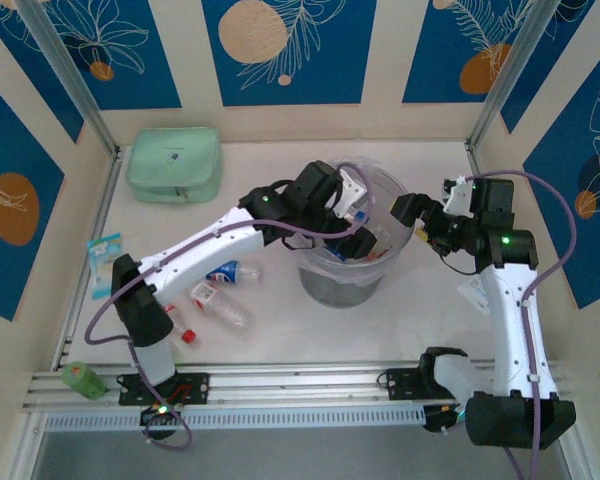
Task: Put the plastic bottles in the bin
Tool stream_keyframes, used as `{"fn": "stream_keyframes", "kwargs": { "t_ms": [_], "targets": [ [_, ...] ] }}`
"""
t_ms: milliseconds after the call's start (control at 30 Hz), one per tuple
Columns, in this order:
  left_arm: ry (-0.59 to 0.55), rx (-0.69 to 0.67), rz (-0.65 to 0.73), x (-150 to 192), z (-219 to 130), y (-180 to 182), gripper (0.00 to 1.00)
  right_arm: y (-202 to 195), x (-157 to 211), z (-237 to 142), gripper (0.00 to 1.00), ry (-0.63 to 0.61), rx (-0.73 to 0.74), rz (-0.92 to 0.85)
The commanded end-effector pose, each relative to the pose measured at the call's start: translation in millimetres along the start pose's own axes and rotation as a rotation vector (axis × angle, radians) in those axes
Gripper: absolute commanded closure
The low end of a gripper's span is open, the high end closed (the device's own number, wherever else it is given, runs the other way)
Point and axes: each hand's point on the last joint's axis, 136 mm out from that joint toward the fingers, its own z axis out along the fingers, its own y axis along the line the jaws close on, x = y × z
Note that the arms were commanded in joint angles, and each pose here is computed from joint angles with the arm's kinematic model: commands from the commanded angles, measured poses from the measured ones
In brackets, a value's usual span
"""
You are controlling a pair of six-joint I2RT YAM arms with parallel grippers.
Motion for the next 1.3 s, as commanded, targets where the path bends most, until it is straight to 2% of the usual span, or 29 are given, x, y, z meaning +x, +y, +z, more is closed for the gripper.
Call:
{"fn": "stream_keyframes", "kwargs": {
  "t_ms": [0,300,467,700,833,933,1033,1167,1267],
  "targets": [
    [-0.089,0.033,0.068,-27.5,-42.7,-19.0,0.0,7.7,-0.5,-7.2,0.01,-0.044,-0.021,-0.053],
    [-0.155,-0.08,0.096,-35.6,-91.0,-5.9,0.0,19.7,-5.9,-18.6,0.01,-0.183,-0.071,-0.176],
    [-0.173,-0.163,0.063,-22.9,-115.4,13.1,0.0,23.0,-1.4,-16.4,0.01,-0.204,-0.142,-0.177],
    [-0.161,-0.248,-0.105,17.7,-131.4,53.1,0.0,11.6,-1.9,-16.8,0.01,-0.195,-0.061,-0.175],
    [-0.178,-0.23,-0.198,35.1,-133.7,64.7,0.0,1.0,-0.7,-16.0,0.01,-0.224,-0.028,-0.184],
    [-0.22,-0.224,-0.274,44.9,-146.3,76.2,0.0,1.2,0.5,-11.4,0.01,-0.202,-0.041,-0.179],
    [-0.216,-0.313,-0.356,68.8,-159.8,102.5,0.0,2.4,0.6,-8.2,0.01,-0.183,-0.049,-0.176],
    [-0.154,-0.437,-0.527,121.1,-166.8,136.1,0.0,-2.3,0.2,-8.3,0.01,-0.194,-0.029,-0.174],
    [-0.042,-0.599,-0.603,169.1,-173.6,156.5,0.0,-5.1,-0.6,-7.5,0.01,-0.198,-0.017,-0.173]
  ]
}}
